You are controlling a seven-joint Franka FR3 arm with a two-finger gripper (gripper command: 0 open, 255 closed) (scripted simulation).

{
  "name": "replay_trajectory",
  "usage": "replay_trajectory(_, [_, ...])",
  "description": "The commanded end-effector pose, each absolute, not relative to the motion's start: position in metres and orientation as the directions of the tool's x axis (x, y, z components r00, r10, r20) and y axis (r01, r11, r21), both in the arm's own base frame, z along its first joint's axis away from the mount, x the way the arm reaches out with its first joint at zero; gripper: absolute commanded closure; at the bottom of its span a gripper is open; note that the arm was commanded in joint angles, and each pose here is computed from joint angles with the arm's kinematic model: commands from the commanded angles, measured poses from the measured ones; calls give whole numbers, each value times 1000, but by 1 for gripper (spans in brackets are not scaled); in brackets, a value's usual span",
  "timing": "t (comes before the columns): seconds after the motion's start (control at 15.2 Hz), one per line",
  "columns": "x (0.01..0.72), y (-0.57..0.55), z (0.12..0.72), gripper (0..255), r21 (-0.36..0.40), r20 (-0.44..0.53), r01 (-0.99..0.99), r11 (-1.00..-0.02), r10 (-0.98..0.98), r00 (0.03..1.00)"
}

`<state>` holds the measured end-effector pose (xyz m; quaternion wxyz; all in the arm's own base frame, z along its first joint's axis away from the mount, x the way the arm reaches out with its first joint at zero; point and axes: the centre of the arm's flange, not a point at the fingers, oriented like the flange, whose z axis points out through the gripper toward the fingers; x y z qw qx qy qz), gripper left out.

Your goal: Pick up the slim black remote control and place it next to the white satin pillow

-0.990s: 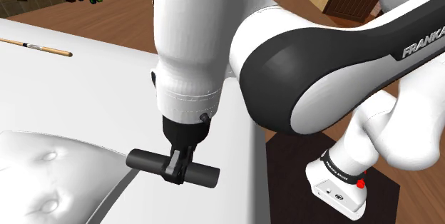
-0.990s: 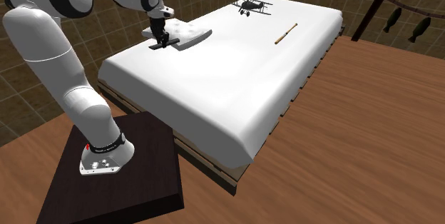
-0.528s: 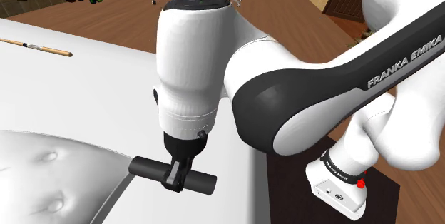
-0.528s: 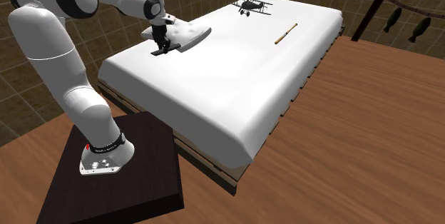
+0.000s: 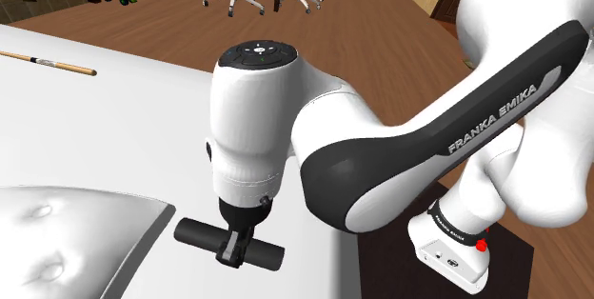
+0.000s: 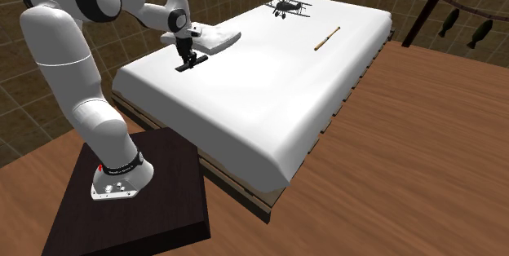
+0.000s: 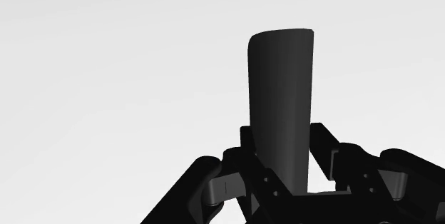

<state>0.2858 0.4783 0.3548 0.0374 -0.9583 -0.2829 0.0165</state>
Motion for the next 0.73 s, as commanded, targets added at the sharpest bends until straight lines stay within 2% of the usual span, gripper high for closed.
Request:
replay_trajectory(0.0, [285,478,344,255,-81,-10,541,-837,544,839])
replay_trajectory(0.66, [285,478,328,255,-81,-10,541,-837,544,839])
